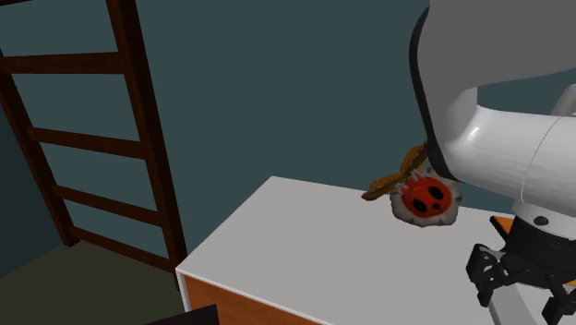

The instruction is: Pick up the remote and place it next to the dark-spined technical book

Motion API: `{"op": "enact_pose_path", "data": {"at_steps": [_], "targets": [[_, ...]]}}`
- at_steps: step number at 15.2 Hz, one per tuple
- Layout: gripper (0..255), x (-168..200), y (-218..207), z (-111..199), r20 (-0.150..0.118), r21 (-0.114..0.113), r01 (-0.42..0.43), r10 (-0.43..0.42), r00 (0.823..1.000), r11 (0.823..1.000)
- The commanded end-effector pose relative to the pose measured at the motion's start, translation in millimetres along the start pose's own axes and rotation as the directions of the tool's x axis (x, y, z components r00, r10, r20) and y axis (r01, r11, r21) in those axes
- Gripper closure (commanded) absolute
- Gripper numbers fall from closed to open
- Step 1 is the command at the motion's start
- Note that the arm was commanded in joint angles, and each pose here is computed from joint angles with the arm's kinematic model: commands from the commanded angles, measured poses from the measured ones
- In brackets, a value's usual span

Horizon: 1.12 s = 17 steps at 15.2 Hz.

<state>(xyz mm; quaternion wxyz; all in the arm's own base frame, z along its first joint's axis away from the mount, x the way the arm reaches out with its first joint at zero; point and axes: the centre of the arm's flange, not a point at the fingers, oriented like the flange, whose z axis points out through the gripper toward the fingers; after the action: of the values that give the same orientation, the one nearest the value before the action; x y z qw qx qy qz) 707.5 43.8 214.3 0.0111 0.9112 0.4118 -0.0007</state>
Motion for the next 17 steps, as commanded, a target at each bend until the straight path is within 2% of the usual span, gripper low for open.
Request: {"op": "enact_pose_path", "data": {"at_steps": [1,5,9,17], "targets": [[0,-0.2,0.1,0.1,0.0,0.0,0.0,0.0,1.0,1.0],[0,0.0,0.1,0.0,0.0,0.0,0.0,0.0,1.0,1.0],[0,0.0,0.1,-50.0,0.0,0.0,0.0,0.0,1.0,1.0],[0,0.0,0.1,-50.0,0.0,0.0,0.0,0.0,1.0,1.0]]}}
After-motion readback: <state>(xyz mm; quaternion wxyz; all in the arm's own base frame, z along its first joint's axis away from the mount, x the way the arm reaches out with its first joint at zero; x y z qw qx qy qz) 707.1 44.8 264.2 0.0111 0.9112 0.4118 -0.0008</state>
